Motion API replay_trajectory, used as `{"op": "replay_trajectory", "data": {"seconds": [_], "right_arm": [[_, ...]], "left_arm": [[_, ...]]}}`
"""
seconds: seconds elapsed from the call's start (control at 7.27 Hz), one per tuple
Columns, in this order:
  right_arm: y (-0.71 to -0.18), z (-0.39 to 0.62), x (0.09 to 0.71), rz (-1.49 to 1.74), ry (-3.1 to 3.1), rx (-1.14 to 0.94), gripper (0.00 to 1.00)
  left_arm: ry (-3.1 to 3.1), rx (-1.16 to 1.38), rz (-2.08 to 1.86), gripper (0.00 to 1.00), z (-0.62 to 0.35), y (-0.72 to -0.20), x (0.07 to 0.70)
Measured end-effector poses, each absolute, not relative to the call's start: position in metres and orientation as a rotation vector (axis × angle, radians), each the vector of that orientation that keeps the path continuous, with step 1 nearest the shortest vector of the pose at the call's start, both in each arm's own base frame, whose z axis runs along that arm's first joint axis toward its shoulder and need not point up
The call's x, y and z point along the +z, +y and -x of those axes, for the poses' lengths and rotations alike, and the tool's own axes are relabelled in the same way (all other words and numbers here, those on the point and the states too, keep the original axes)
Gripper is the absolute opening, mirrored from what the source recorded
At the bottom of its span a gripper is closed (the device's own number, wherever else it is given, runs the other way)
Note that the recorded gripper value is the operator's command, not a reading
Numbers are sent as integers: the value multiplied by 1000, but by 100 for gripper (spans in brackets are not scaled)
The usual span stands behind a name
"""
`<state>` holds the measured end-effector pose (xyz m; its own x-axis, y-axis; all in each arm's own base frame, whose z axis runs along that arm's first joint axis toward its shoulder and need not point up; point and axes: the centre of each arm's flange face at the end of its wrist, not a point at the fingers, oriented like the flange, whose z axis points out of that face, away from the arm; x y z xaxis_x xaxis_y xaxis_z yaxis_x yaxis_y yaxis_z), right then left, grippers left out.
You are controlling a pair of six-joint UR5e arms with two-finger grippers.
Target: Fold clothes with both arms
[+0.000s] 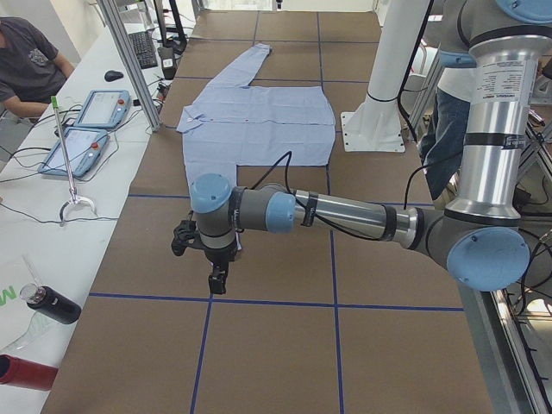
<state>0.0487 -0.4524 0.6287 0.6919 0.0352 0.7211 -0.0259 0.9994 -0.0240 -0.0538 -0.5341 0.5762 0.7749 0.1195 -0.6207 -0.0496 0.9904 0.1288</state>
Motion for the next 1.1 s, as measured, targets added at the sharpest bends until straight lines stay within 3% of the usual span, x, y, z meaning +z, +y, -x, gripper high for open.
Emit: {"op": "replay_trajectory", "data": {"seconds": [0.41,1.1], "right_arm": [[-493,-17,627,-60,-826,-14,100],[-504,57,648,-60,-873,97,100]], "left_arm": [[686,138,-204,100,46,-575,518],[725,187,-302,100,41,-564,526]]}}
